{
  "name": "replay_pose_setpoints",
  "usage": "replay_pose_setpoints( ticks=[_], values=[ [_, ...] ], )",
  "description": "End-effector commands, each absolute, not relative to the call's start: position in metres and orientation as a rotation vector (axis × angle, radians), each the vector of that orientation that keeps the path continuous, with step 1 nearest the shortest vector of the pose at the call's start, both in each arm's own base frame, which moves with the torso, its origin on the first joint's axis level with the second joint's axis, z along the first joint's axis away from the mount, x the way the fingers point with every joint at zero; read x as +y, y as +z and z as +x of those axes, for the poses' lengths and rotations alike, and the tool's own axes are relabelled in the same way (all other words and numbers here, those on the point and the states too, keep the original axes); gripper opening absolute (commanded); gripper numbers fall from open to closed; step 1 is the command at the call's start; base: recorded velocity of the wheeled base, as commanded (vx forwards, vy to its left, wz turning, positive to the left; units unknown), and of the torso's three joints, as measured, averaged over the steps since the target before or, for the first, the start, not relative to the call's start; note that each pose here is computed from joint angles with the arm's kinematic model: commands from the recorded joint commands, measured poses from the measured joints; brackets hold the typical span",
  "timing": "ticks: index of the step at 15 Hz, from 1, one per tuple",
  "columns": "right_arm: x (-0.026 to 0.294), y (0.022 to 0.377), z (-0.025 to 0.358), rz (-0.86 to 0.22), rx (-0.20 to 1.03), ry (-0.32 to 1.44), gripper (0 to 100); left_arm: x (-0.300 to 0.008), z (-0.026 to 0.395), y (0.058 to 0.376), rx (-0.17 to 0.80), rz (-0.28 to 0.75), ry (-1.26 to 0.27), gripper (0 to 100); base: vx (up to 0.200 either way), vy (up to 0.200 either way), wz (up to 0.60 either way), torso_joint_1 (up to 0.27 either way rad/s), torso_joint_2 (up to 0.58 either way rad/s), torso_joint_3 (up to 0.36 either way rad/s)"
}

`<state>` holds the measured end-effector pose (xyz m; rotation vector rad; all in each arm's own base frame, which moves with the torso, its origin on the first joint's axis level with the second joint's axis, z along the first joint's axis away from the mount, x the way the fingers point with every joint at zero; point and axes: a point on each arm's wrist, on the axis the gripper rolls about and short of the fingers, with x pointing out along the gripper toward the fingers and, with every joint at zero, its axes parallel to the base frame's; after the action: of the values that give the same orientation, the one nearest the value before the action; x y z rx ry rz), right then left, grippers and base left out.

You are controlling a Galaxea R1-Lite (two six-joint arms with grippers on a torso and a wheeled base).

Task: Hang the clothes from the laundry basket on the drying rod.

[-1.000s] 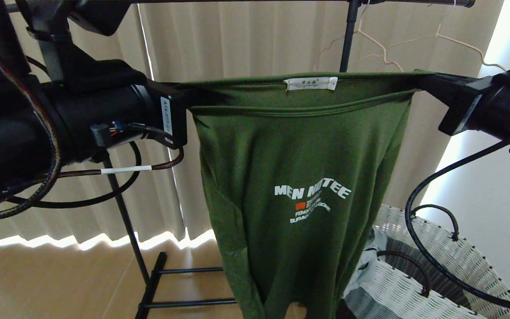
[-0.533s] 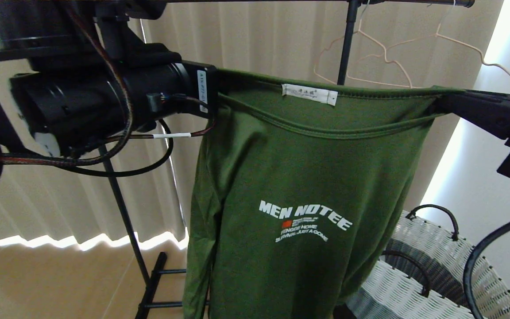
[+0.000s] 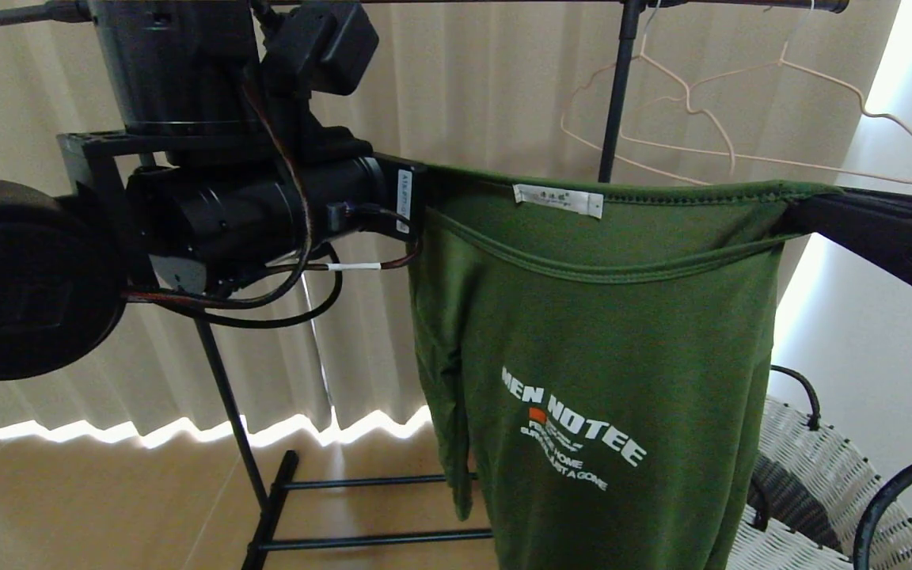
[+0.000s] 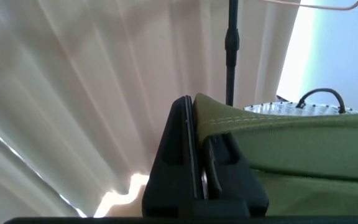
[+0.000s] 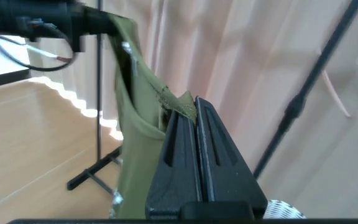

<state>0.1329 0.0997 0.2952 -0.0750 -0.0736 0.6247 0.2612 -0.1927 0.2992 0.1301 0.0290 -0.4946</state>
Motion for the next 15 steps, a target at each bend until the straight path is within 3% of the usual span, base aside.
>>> replay_pose_setpoints(
  ticks=[1, 5, 9, 12, 15],
  values=[
    [0.096, 0.296, 0.142, -0.078, -0.069, 0.576, 0, -0.183, 0.248, 0.307, 0.012, 0.127, -0.496, 0, 0.0, 0.0, 0.0, 0.0, 0.0, 0.0],
    [0.102, 0.298, 0.176, -0.07, -0.094, 0.508, 0, -0.16, 0.215, 0.322, -0.053, 0.165, -0.53, 0, 0.0, 0.0, 0.0, 0.0, 0.0, 0.0],
    [0.114, 0.298, 0.201, -0.064, -0.108, 0.499, 0, -0.138, 0.181, 0.315, -0.086, 0.237, -0.694, 0, 0.0, 0.0, 0.0, 0.0, 0.0, 0.0],
    [0.123, 0.301, 0.216, -0.06, -0.121, 0.496, 0, -0.133, 0.156, 0.316, -0.13, 0.225, -0.869, 0, 0.0, 0.0, 0.0, 0.0, 0.0, 0.0],
    [0.127, 0.303, 0.223, -0.059, -0.124, 0.496, 0, -0.133, 0.145, 0.316, -0.149, 0.222, -0.942, 0, 0.0, 0.0, 0.0, 0.0, 0.0, 0.0]
  ],
)
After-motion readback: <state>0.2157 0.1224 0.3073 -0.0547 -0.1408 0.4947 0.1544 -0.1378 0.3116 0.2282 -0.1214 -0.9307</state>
